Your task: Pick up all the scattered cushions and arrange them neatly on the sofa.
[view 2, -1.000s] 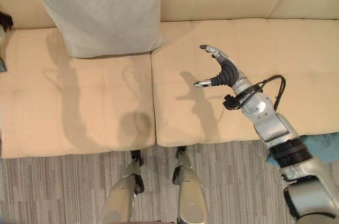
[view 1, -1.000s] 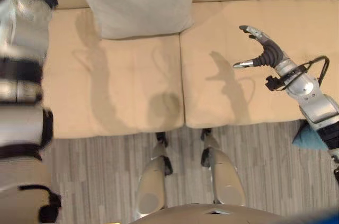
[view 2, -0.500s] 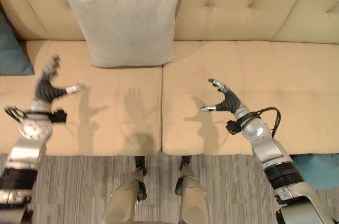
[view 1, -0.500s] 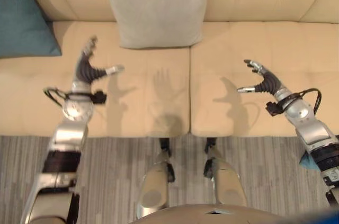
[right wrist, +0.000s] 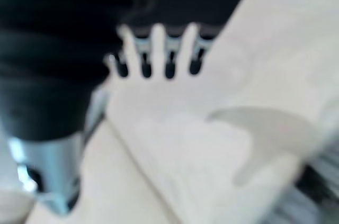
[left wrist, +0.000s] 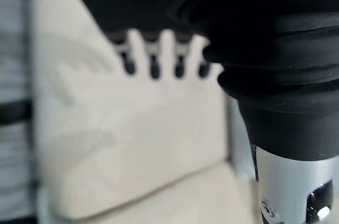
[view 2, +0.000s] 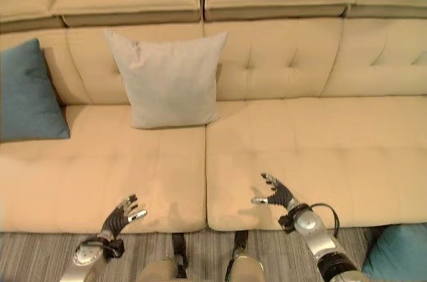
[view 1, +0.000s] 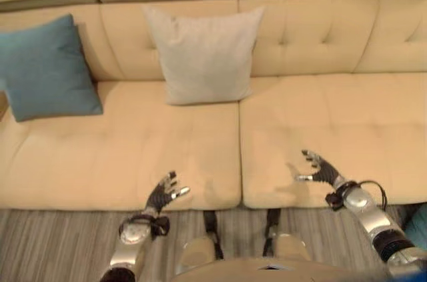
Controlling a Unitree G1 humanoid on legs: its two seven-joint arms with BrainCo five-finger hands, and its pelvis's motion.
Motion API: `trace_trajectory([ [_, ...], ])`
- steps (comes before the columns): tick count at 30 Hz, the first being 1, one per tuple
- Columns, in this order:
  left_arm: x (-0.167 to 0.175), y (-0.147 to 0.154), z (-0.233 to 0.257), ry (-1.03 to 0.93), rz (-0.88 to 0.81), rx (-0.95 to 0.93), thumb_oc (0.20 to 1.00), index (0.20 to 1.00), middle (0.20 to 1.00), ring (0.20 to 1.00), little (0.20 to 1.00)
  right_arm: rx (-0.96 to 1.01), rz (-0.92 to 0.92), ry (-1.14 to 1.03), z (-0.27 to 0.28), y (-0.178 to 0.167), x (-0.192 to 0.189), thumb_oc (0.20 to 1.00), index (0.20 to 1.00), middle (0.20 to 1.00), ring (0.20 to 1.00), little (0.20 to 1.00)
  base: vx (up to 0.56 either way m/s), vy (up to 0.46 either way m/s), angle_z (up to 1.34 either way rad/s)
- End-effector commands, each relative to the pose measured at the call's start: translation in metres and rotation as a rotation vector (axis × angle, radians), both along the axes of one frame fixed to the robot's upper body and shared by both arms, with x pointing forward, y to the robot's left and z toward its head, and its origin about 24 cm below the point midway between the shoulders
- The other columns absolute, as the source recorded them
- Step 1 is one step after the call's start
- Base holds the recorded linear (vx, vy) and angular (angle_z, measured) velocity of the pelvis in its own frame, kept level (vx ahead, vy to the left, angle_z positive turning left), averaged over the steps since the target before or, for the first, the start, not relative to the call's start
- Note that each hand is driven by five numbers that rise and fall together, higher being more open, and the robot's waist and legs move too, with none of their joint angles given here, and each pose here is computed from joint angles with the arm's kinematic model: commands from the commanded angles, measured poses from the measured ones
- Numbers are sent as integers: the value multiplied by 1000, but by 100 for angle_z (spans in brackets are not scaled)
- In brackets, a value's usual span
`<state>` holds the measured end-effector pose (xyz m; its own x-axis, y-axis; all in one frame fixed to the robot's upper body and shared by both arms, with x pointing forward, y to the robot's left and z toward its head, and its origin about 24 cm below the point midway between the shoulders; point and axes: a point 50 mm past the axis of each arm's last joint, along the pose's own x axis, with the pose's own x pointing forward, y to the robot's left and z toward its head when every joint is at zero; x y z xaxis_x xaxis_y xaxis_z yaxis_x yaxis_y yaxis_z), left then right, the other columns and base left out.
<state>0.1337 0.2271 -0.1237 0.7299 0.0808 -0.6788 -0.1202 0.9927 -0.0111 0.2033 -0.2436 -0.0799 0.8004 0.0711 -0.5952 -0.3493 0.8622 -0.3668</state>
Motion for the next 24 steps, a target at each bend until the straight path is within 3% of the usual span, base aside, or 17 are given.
trace_trajectory([
  [1,18,14,7,-19,-98,160,1000,1000,1000,1000,1000,27,21,-113,15,7,18,1000,1000,1000,1000,1000,14,-72,0],
  [8,-12,24,-13,147,-27,182,1000,1000,1000,1000,1000,76,-76,29,-13,-1,-17,1000,1000,1000,1000,1000,-44,-93,6],
  [17,-17,6,-22,173,9,64,1000,1000,1000,1000,1000,45,-69,119,-27,-2,-33,1000,1000,1000,1000,1000,-125,-21,16],
  [24,-20,-9,-25,182,-21,30,1000,1000,1000,1000,1000,40,-49,152,-32,2,-36,1000,1000,1000,1000,1000,-157,148,-40],
])
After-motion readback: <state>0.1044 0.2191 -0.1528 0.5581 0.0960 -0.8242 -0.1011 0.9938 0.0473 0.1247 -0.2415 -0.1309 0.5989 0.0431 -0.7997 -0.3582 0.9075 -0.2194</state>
